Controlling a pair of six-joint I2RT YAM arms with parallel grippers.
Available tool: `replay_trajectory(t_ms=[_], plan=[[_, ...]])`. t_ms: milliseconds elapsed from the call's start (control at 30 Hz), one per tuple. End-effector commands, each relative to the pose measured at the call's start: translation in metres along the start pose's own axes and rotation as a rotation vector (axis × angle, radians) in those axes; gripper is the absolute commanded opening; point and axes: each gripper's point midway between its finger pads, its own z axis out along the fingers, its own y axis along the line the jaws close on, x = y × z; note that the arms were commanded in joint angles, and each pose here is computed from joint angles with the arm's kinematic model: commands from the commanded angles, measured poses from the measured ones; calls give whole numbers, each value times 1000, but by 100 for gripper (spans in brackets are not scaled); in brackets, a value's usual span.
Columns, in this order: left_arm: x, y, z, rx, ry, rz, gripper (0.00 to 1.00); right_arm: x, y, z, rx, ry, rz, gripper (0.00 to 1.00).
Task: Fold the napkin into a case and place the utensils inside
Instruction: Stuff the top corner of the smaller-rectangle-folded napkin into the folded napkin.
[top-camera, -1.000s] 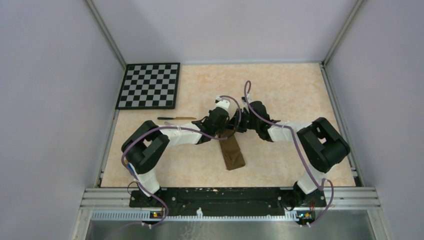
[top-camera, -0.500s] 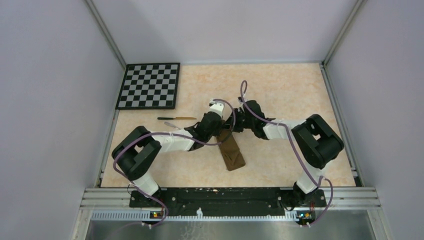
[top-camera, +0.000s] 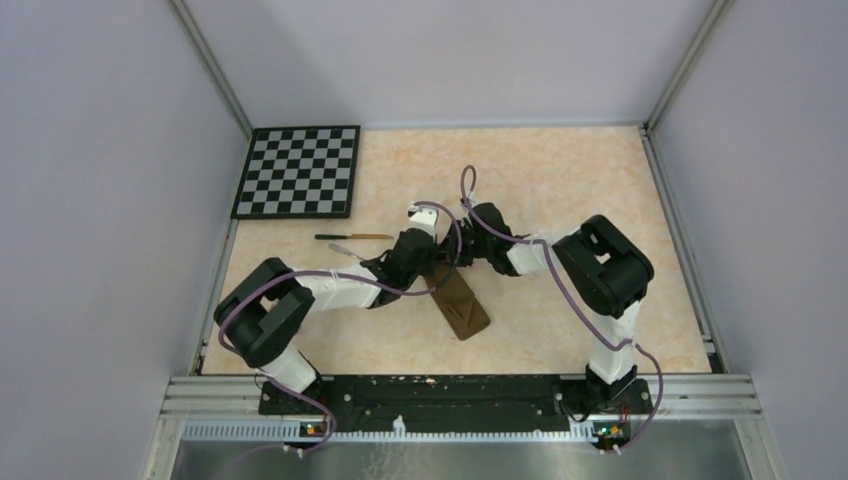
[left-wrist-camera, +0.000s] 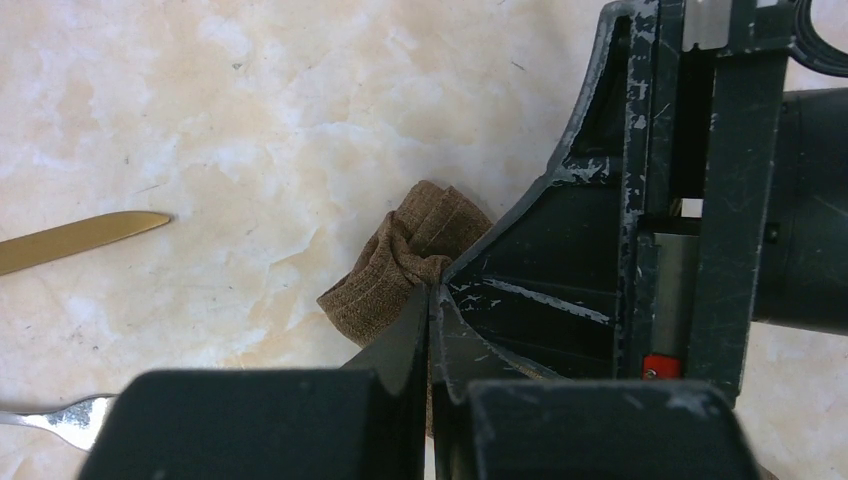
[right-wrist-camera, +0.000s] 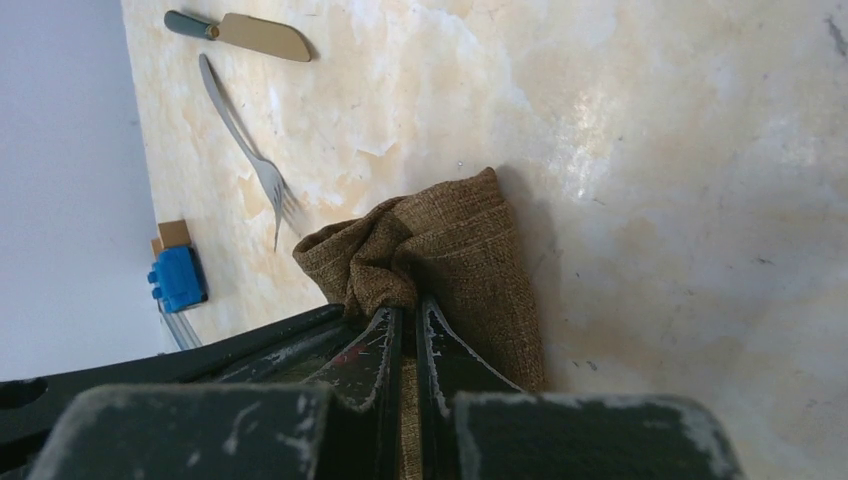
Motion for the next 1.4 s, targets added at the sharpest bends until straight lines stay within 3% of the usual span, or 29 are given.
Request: replay_trajectory(t_ms=[0, 133, 333, 600, 833, 1067, 1200, 1367], plan=[[-34, -7, -10, 37, -115, -83, 0, -12, 27, -12, -119, -14, -106, 0], [-30, 5, -13, 18, -114, -88, 0, -13, 38, -29, -198, 20, -143, 19], [-23, 9, -15, 18, -101, -104, 0, -13, 36, -40, -218, 5, -150, 31], [-27, 8, -17, 25, -108, -104, 0, -20, 45, -34, -253, -4, -150, 30], [-28, 4, -17, 48, -112, -114, 0, -15, 42, -12, -211, 22, -172, 15], [-31, -7, -9, 76, -104, -154, 0, 24, 15, 43, -58, 66, -147, 2], [-23, -2, -8, 47, -78, -165, 0, 26, 11, 38, -54, 46, -140, 3], [-10, 15, -14, 5, -29, -199, 0, 20, 27, 18, -130, 76, -176, 16]])
